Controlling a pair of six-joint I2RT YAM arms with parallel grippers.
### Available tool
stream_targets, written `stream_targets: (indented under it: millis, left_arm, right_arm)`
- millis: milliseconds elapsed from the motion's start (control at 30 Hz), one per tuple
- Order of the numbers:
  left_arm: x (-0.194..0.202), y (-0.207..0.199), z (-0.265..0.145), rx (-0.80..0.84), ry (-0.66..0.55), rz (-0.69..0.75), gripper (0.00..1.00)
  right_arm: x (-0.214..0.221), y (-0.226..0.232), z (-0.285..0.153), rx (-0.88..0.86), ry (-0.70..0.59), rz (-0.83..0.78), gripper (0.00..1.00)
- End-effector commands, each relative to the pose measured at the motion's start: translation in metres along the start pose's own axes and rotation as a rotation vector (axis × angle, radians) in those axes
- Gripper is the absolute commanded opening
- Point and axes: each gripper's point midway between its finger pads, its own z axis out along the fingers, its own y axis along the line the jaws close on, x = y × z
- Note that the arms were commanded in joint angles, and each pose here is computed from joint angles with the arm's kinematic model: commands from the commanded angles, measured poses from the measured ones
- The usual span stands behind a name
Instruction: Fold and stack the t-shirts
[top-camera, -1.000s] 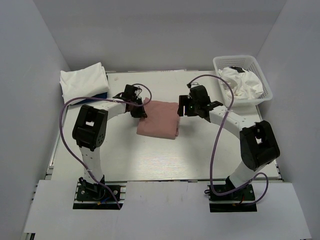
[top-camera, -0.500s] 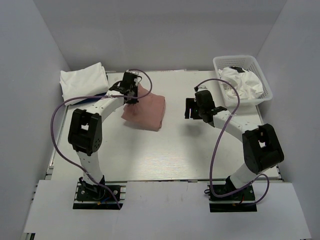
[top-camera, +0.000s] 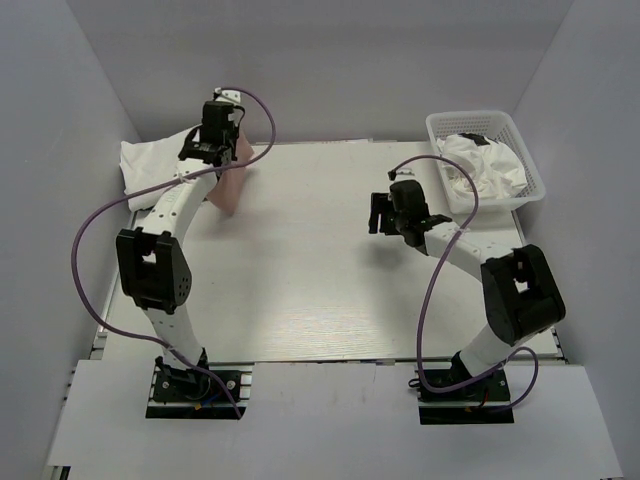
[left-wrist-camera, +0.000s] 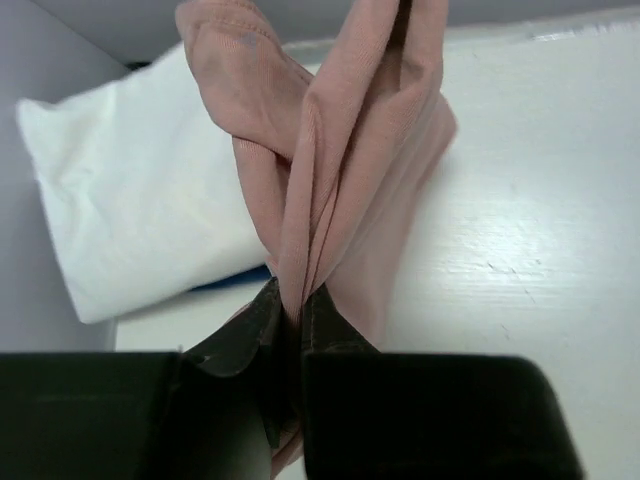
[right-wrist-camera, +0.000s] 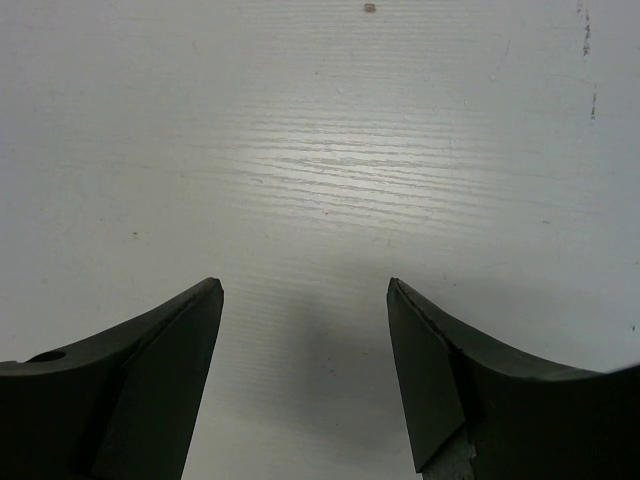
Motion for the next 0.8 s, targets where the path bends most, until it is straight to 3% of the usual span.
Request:
stream_targets:
  millis: [0,133,333,467,767]
  left_arm:
    - [-0.034,0.032,-0.008,-0.05,-0.072,0.001,0.0]
    - [-0.042,0.051,0.003,-0.067,-0.055,-0.007,0.0]
    - [-0.088,0.084,-0.001,-0.079,-0.136,-0.06,0.0]
    - [-0.089,0.101,0.006,-0.07,-0.152,-0.091,0.0]
    - [-0.039,0.165,0.078,-0.169,-0.054,-0.152,0.0]
  right_arm:
    - [-0.019,0.003,0.009,-0.005,-0.051,0.005,0.73]
    - [-0.018,0.014,0.016,-0.054,-0.041,0.016,0.73]
    - [-0.023,0.017,0.021,-0.065,-0.039,0.019,0.73]
    - [-0.025,0.018,0.021,-0.064,-0.042,0.012,0.73]
    - [-0.038,0.016,0.017,-0.044,-0.057,-0.004,0.73]
